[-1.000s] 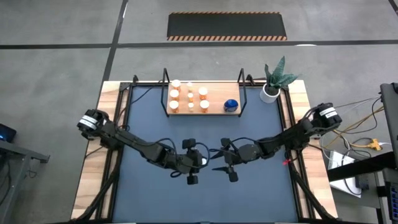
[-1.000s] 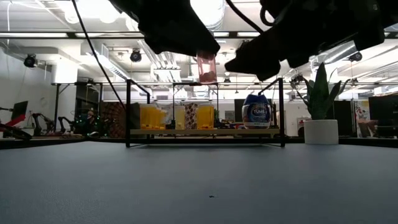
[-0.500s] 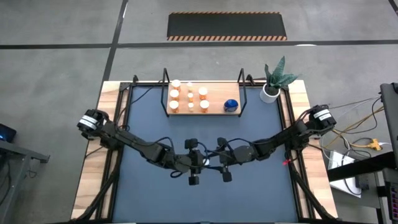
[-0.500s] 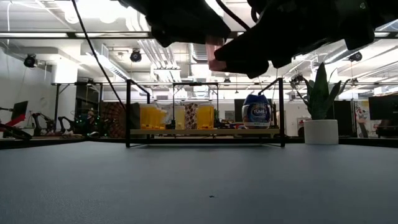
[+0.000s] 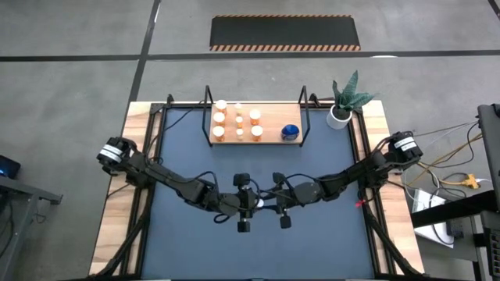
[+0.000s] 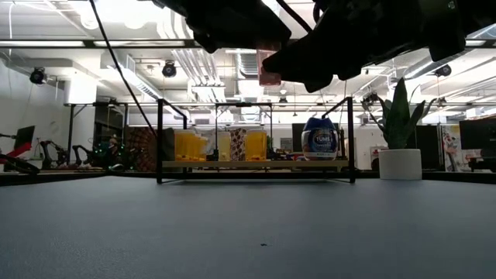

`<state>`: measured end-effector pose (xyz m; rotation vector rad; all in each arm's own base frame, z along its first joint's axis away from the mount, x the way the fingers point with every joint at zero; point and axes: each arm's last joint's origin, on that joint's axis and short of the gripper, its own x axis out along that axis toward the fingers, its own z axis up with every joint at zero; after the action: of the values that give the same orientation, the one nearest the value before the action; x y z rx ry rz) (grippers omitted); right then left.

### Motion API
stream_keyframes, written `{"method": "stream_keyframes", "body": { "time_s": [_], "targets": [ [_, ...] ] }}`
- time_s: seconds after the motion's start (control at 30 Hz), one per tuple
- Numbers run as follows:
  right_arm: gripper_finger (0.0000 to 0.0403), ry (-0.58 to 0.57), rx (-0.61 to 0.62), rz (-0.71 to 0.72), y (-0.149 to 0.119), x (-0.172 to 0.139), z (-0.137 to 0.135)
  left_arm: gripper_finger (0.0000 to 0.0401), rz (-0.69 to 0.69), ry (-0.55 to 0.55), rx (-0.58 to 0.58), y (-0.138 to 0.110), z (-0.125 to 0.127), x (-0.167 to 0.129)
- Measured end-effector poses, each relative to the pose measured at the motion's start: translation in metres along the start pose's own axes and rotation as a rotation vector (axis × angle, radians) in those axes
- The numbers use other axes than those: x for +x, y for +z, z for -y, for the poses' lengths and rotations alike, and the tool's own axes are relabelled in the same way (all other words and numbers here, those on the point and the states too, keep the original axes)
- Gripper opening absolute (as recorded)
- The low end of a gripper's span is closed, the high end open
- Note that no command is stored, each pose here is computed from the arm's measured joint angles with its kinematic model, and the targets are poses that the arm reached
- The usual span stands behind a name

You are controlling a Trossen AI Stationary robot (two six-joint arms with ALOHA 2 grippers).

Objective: Pick and place medicine bottles onto shelf by color
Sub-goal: Put the red pill bottle on the shelf

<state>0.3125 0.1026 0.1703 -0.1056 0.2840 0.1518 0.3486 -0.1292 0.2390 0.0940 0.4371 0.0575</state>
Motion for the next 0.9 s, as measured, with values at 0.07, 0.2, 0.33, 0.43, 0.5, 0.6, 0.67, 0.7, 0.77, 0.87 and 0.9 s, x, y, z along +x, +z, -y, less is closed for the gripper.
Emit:
{"method": "stream_keyframes", "body": {
  "time_s": [0.07,0.2,0.33,0.43,0.5,0.6,0.67,0.7,0.77,0.87,0.9],
  "targets": [
    [0.0069,0.001,-0.001,0.000,0.000,0.000,0.000,0.0111,0.002,0.000,0.002,0.000,0.000,0.000],
    [0.0085,0.001,-0.006,-0.006,-0.001,0.000,0.000,0.0111,0.006,0.000,0.001,0.001,0.000,0.000],
    [0.0103,0.002,-0.011,-0.035,-0.003,0.000,0.000,0.0121,-0.003,0.000,0.040,0.001,0.000,-0.001],
    [0.0102,0.002,-0.013,-0.091,-0.008,-0.002,0.000,0.0135,0.005,-0.001,0.079,0.005,-0.003,-0.008],
    [0.0097,-0.001,-0.011,-0.135,-0.012,-0.003,0.000,0.0145,0.004,0.000,0.101,0.008,-0.005,-0.013],
    [0.0089,-0.040,0.001,-0.189,-0.017,-0.008,0.002,0.0156,-0.016,0.001,0.119,0.008,-0.008,-0.020],
    [0.0087,-0.066,0.015,-0.191,-0.019,-0.013,0.003,0.0159,-0.026,0.001,0.115,0.002,-0.010,-0.023],
    [0.0086,-0.079,0.022,-0.192,-0.021,-0.015,0.004,0.0159,-0.024,0.001,0.104,-0.001,-0.010,-0.022],
    [0.0087,-0.086,0.039,-0.142,-0.022,-0.018,0.005,0.0159,0.005,-0.001,0.067,-0.009,-0.010,-0.021],
    [0.0090,-0.085,0.074,-0.031,-0.023,-0.023,0.005,0.0160,0.095,-0.008,0.004,-0.022,-0.009,-0.017],
    [0.0090,-0.085,0.084,0.007,-0.024,-0.025,0.006,0.0160,0.121,-0.009,-0.008,-0.029,-0.010,-0.016]
  ]
}}
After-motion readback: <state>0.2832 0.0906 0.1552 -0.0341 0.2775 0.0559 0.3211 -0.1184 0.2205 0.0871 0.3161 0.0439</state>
